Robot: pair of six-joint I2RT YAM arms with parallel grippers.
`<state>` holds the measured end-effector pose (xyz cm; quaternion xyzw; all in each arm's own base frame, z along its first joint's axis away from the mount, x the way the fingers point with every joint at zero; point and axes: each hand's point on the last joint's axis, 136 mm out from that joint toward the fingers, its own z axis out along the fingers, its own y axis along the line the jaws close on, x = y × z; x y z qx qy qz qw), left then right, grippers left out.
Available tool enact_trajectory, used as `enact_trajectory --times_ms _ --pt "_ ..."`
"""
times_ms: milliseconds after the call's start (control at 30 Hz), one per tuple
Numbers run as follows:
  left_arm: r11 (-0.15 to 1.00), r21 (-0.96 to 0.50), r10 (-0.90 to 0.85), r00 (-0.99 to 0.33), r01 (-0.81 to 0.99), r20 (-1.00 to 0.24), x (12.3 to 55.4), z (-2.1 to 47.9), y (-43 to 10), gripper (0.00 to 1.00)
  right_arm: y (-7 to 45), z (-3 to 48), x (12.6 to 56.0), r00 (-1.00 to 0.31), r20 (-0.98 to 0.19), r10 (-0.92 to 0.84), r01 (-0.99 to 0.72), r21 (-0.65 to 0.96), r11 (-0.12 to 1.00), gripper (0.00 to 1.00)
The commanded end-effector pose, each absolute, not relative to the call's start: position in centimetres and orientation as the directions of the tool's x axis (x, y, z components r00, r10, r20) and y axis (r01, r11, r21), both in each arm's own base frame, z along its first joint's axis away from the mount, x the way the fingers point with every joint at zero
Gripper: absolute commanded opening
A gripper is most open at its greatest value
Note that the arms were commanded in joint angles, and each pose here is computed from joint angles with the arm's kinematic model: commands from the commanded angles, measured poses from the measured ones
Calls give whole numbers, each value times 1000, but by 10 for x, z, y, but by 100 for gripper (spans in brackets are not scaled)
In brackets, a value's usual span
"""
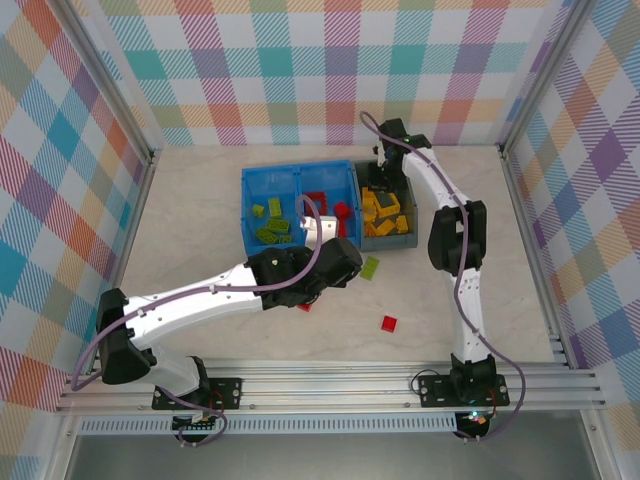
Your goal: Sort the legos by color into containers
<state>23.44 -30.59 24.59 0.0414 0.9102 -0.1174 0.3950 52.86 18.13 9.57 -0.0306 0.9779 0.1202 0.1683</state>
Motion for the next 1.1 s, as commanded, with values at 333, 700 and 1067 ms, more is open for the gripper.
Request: enact_trajectory --times_ms 333,700,1067 --pt "966 -197 -33 -672 169 -739 230 259 -298 57 211 98 522 -958 -287 -11 -132 408 903 25" --pt "965 -196 -29 -672 174 -740 230 260 -296 57 197 121 528 -937 -347 52 -90 380 920 25" --pt "927 -223 61 -708 301 -703 224 245 -338 60 175 173 502 -854 -516 58 -111 290 950 28"
